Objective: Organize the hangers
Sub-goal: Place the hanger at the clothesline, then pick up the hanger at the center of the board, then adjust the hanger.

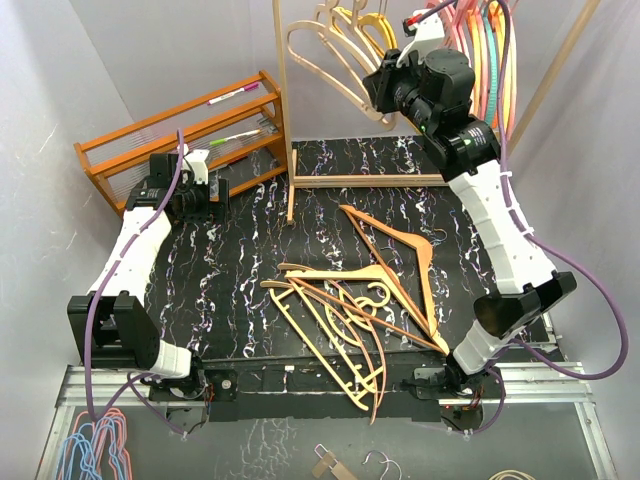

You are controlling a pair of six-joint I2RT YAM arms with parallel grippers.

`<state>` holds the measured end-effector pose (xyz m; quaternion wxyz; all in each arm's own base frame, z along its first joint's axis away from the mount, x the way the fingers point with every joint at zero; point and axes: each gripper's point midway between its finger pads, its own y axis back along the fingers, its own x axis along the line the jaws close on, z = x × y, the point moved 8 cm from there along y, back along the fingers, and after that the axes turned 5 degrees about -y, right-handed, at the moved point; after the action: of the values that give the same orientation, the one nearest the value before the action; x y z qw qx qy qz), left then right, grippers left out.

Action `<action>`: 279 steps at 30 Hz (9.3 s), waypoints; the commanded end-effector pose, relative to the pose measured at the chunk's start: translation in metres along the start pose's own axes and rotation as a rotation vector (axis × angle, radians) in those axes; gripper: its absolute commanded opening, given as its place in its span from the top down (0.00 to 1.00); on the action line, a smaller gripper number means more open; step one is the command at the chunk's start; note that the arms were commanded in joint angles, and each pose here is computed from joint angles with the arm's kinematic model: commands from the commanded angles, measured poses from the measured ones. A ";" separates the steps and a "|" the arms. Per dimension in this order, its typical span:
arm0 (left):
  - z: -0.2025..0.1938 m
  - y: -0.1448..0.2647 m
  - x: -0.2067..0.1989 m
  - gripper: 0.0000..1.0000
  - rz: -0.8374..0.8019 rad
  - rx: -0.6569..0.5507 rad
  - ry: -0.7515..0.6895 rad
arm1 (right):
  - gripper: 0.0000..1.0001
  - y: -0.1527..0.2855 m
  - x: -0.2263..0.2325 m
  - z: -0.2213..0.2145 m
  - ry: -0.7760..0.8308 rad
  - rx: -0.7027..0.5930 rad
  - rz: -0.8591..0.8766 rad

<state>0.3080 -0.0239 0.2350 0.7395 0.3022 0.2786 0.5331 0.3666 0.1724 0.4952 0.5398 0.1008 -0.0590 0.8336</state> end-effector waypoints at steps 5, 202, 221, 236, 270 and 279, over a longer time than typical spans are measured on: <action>-0.002 0.007 -0.005 0.03 -0.058 -0.002 -0.022 | 0.75 0.007 0.003 0.000 -0.021 -0.029 0.062; 0.153 0.214 -0.120 0.03 -0.877 -0.641 -0.430 | 0.92 0.195 0.035 -0.187 0.009 0.431 0.508; 0.148 0.104 -0.096 0.13 -1.281 -0.317 -0.077 | 0.92 0.187 0.042 -0.172 0.013 0.382 0.527; 0.120 0.067 -0.108 0.29 -0.926 -0.225 -0.136 | 0.92 0.170 0.043 -0.176 0.033 0.399 0.505; 0.077 0.074 -0.084 0.10 -0.574 -0.243 -0.481 | 0.92 0.175 0.022 -0.140 0.147 0.363 0.263; 0.061 0.094 -0.066 0.09 -0.305 -0.241 -0.433 | 0.92 0.166 0.024 -0.069 0.137 0.140 0.125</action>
<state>0.2817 -0.0842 0.3565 0.9101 0.2531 0.0868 0.3164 0.1871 0.1469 0.3820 0.4224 0.1283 0.1114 0.8903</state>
